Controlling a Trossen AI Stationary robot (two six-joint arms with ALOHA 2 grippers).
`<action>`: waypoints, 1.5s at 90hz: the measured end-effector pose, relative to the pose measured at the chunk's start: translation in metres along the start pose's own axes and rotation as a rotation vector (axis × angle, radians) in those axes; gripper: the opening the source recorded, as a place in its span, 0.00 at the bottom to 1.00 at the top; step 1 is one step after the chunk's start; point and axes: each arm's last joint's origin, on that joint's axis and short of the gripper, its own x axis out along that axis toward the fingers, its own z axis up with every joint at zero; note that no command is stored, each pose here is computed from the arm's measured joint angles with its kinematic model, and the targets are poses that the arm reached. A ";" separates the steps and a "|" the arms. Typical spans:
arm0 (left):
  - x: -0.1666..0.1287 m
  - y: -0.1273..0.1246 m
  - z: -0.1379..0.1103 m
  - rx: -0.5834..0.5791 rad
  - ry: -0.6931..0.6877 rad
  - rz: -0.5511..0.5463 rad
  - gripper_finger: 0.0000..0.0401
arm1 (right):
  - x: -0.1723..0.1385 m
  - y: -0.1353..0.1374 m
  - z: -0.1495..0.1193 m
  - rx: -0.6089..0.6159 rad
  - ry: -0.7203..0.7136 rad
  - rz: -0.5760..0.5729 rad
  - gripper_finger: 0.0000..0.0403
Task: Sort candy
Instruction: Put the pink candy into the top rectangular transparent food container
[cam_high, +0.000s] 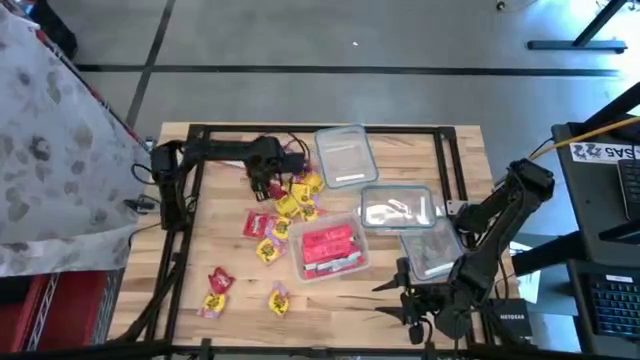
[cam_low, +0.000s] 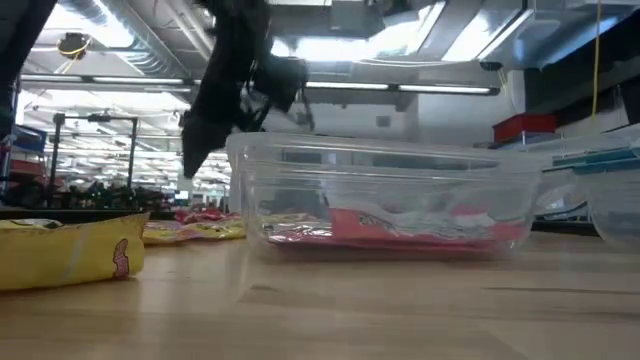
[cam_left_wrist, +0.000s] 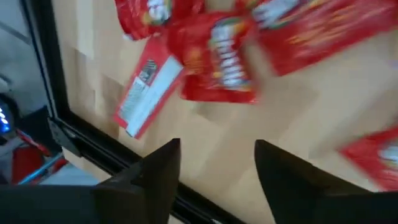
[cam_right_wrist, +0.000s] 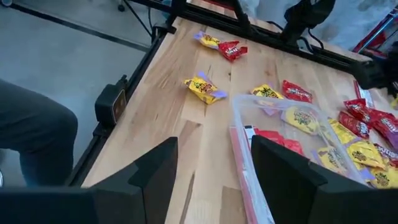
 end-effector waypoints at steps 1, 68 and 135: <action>0.003 0.002 0.000 0.013 0.005 0.007 0.52 | 0.000 0.000 0.000 -0.001 0.000 0.000 0.48; 0.108 0.032 0.013 0.436 0.073 0.130 0.56 | 0.013 -0.015 0.002 -0.006 0.021 -0.054 0.48; 0.061 -0.045 0.007 0.497 0.104 -0.116 0.00 | 0.012 -0.013 0.002 0.031 0.037 0.013 0.48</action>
